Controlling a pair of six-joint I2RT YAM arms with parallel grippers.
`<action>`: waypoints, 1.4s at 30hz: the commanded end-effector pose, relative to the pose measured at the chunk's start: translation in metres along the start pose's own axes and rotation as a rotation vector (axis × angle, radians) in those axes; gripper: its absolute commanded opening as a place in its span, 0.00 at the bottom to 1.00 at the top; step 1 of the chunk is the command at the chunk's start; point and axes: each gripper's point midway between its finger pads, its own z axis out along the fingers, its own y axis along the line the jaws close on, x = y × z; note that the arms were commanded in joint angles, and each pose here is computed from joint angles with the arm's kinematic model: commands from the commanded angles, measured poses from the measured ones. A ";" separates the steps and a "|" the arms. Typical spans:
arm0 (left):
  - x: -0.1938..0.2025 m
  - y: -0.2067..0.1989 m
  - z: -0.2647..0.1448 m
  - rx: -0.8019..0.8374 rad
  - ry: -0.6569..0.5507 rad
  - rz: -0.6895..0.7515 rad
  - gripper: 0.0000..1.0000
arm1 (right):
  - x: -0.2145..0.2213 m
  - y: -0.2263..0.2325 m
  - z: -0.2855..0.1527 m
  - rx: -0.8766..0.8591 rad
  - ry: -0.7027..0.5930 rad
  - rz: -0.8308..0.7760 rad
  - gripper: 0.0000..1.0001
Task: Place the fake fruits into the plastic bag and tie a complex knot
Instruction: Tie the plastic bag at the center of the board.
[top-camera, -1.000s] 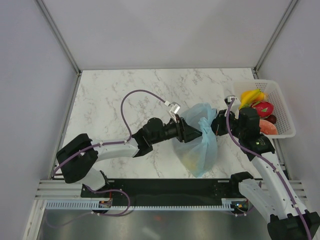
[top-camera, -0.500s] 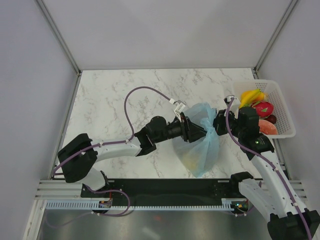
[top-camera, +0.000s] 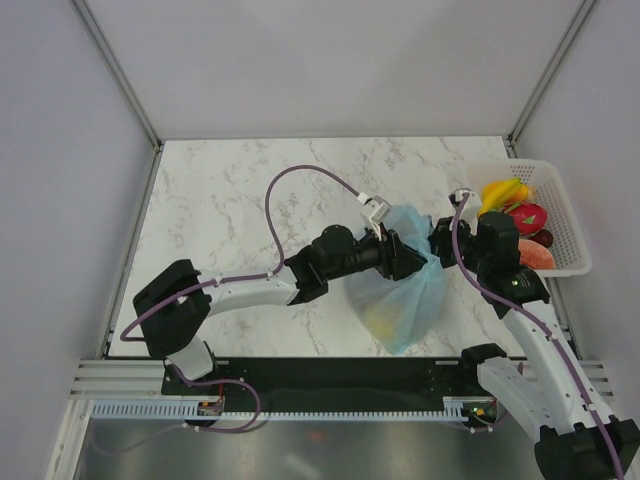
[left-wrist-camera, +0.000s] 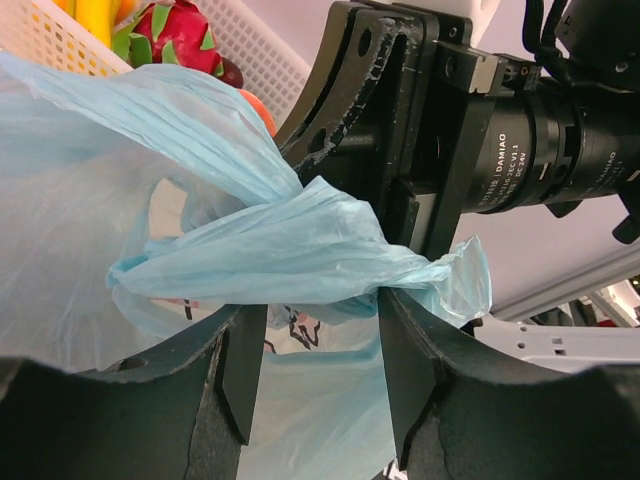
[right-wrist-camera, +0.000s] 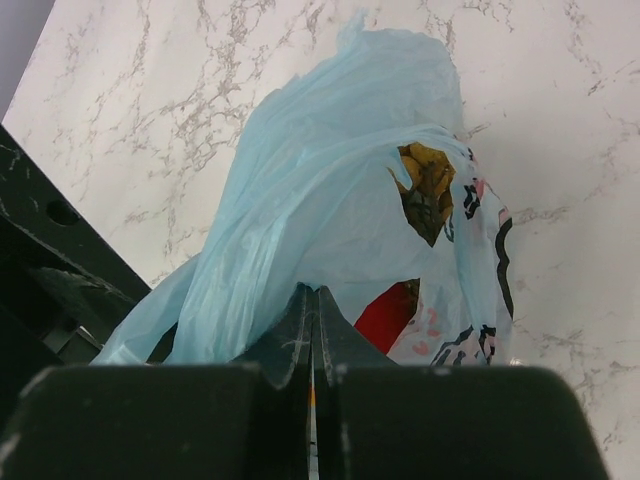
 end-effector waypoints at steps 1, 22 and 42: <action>-0.015 -0.011 0.013 -0.003 -0.054 0.106 0.55 | -0.021 0.011 -0.004 -0.036 -0.052 -0.028 0.00; -0.005 -0.002 0.009 -0.103 0.015 0.198 0.02 | -0.026 0.001 -0.005 0.028 -0.081 -0.007 0.00; 0.029 0.019 -0.058 -0.204 0.300 0.270 0.02 | -0.035 -0.022 -0.010 0.180 -0.126 0.032 0.00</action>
